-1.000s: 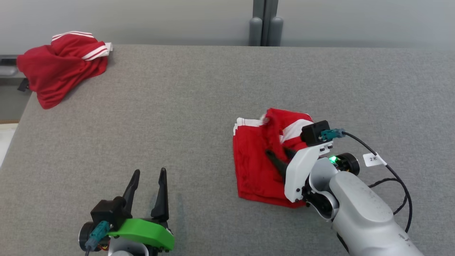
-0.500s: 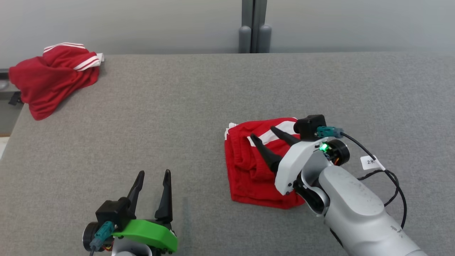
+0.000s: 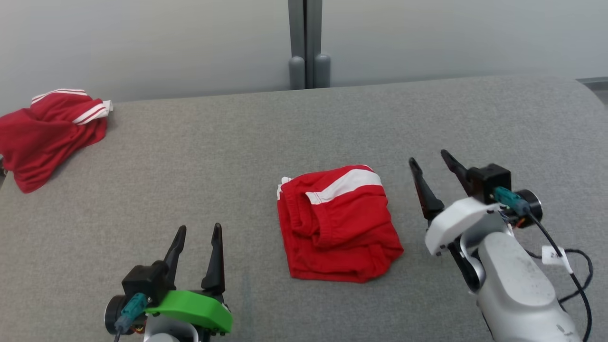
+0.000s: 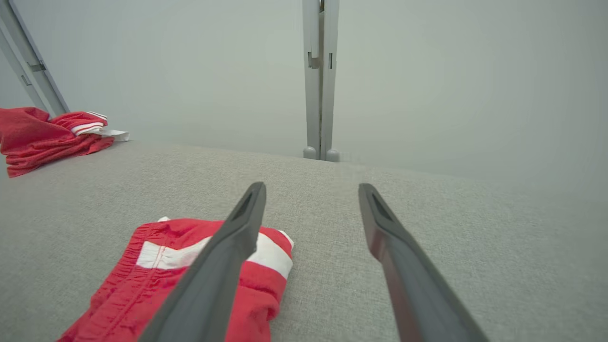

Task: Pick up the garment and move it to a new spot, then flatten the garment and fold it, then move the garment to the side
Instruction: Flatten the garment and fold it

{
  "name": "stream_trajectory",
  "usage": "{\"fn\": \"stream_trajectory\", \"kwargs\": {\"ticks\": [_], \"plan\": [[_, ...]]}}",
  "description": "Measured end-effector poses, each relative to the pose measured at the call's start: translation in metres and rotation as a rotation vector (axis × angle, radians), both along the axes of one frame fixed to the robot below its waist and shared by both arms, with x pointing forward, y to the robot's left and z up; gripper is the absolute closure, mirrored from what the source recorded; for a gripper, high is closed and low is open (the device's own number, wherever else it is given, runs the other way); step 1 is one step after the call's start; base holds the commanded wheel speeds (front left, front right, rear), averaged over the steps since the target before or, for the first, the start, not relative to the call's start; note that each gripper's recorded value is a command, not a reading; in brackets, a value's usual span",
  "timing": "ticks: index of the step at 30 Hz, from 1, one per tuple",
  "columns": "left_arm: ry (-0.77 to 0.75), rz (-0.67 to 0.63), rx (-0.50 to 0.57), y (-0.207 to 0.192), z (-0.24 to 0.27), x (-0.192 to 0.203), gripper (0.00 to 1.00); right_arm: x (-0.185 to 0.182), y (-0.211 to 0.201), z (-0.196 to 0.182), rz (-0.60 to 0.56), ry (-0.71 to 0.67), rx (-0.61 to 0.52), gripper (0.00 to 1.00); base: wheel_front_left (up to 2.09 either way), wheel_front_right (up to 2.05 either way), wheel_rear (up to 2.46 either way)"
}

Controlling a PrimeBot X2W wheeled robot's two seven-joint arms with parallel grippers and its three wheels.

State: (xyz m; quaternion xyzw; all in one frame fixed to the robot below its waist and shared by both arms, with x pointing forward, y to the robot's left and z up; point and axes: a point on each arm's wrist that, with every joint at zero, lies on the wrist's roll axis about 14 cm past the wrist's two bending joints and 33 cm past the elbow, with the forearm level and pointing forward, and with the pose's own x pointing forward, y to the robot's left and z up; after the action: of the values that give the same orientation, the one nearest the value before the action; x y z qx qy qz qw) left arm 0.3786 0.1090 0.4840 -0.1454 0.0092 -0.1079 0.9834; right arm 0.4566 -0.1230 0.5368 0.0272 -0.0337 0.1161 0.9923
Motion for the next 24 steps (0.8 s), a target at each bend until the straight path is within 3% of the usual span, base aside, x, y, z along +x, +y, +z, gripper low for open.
{"fn": "stream_trajectory", "kwargs": {"ticks": [8, 24], "plan": [[0.021, 0.012, 0.001, 0.003, -0.007, -0.008, 0.0, -0.034, -0.039, -0.007, -0.114, -0.024, 0.04, 0.0, 0.0, 0.0, 0.0], [0.058, 0.066, -0.006, 0.018, -0.019, -0.022, 0.0, -0.074, -0.06, -0.036, -0.185, 0.032, 0.1, 0.0, 0.0, 0.0, 0.0]]}}
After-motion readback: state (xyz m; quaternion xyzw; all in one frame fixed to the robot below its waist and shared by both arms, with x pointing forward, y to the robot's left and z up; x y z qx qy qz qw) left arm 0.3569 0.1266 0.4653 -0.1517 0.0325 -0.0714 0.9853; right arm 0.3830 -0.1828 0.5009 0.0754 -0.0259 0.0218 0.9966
